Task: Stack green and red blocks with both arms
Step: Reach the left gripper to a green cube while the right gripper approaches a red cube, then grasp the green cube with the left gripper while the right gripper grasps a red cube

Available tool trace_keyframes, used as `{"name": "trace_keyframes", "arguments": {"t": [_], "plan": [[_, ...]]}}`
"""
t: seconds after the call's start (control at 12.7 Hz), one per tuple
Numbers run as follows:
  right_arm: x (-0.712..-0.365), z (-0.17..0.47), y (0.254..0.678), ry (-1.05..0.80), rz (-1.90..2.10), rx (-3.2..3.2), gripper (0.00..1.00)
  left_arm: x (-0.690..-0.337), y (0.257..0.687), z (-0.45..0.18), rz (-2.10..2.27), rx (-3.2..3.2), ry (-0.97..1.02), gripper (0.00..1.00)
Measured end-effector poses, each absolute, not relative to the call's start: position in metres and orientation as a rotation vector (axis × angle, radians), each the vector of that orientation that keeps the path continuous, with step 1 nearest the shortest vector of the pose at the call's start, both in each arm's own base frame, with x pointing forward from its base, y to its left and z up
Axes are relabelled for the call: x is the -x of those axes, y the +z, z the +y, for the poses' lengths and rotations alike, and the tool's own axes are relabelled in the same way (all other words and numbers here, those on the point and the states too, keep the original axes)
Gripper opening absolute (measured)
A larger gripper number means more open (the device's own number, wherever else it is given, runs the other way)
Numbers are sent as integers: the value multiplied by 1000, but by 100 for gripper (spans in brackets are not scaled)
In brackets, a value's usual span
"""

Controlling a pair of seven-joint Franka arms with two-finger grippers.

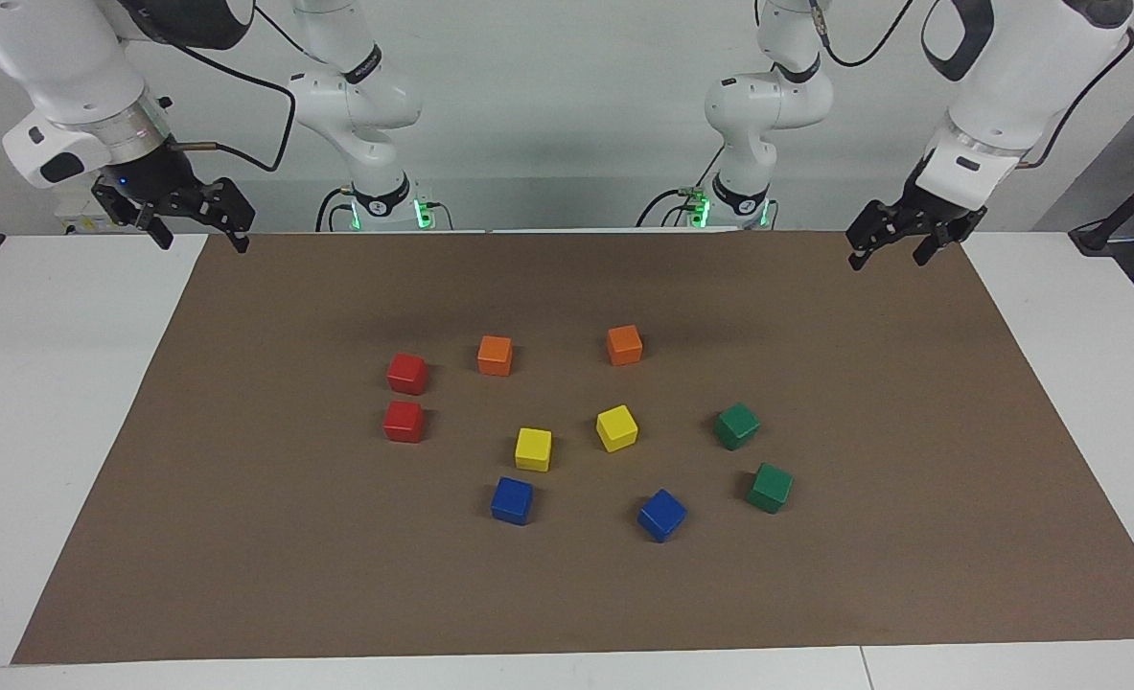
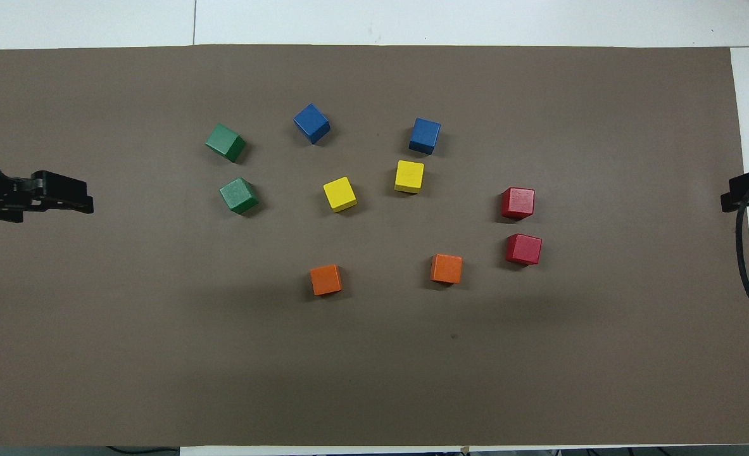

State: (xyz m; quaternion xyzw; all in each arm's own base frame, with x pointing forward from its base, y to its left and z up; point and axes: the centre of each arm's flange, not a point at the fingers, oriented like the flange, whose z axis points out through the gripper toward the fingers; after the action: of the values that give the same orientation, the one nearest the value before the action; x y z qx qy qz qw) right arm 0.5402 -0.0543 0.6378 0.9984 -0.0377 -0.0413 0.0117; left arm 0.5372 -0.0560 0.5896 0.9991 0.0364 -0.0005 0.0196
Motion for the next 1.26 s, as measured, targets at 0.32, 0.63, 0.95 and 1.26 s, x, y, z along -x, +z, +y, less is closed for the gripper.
{"name": "trace_keyframes", "arguments": {"t": [0.32,0.63,0.95,1.26], "plan": [[-539,-53,633,-144,-113,-3114,100,-547,507,-124,238,-3091,-28,100],[-547,-30,568,38,-103,-3127,100,-582,408,-162,336,-3070,-62,100],[-545,49,478,1,-184,-3136,100,-605,358,-179,440,-3072,-60,100],[-539,83,422,4,-245,-3164,100,-620,345,-180,486,-3079,-39,100]]}}
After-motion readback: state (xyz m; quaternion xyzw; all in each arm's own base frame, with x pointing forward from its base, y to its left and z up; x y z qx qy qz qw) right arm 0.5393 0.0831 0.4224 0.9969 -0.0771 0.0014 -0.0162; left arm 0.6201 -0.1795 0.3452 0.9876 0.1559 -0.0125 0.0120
